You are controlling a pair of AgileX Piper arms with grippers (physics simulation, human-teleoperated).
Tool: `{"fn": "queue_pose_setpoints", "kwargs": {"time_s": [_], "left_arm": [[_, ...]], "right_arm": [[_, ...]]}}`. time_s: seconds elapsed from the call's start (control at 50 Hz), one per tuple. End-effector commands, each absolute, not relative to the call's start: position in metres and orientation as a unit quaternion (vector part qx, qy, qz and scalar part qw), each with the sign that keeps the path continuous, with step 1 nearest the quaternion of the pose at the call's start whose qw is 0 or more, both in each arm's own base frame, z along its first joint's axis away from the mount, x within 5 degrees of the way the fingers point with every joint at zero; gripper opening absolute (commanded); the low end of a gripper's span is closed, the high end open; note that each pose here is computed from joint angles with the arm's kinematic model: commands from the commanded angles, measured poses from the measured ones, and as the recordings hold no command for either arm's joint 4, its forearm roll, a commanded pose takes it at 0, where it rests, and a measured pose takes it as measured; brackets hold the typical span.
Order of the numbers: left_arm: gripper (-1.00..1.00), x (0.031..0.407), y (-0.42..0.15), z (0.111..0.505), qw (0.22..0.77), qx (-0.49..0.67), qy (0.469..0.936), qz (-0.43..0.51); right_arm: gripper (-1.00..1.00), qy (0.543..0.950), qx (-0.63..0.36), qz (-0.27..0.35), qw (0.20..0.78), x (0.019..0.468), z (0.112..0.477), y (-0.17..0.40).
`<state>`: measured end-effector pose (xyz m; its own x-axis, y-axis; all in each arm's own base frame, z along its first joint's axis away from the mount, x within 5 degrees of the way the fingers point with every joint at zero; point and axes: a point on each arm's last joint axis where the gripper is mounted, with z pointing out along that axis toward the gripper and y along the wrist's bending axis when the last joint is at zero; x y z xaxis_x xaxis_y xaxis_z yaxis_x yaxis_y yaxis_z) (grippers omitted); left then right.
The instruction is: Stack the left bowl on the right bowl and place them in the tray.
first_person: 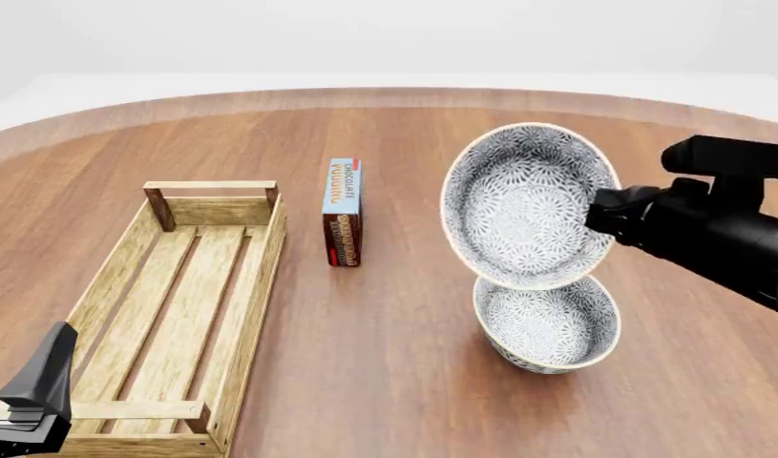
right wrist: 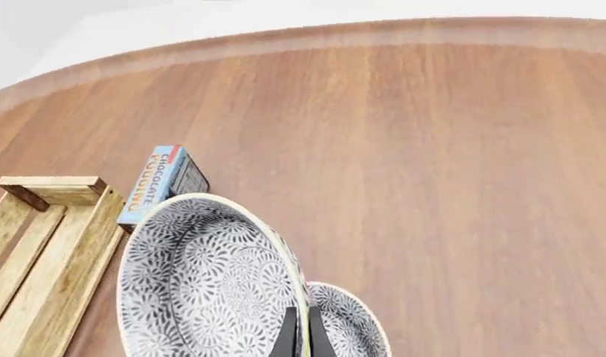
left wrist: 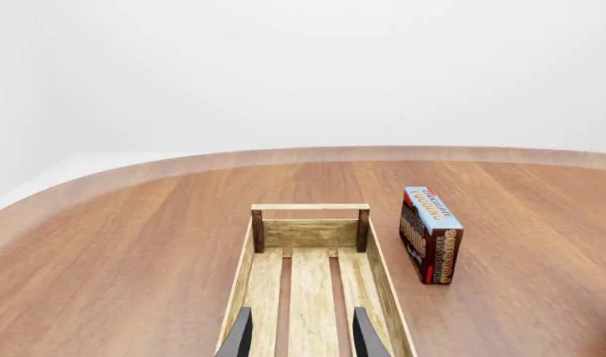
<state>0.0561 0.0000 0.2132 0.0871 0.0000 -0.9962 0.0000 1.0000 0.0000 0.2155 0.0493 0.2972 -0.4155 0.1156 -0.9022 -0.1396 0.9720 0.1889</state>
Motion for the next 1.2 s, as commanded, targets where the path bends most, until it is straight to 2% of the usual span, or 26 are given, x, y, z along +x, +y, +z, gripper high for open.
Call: {"fn": "queue_pose_setpoints", "kwargs": {"time_s": [0.02,0.44,0.86,1.2], "left_arm": [[1.0,0.056,0.0,0.213,0.737,0.0,0.676,0.0],[1.0,0.056,0.0,0.213,0.737,0.0,0.676,0.0],[1.0,0.056,0.0,0.213,0.737,0.0,0.676,0.0],[1.0,0.056,0.0,0.213,0.737,0.0,0.676,0.0]], "right_arm": [[-1.0,0.83,0.046,0.138,0.539,0.205,0.272,0.041],[-1.0,0.831,0.084,0.138,0.533,0.2,0.244,0.03],[-1.0,0.837,0.12,0.14,0.515,0.197,0.199,0.024],[-1.0,0.84,0.128,0.13,0.51,0.201,0.19,0.02]]}}
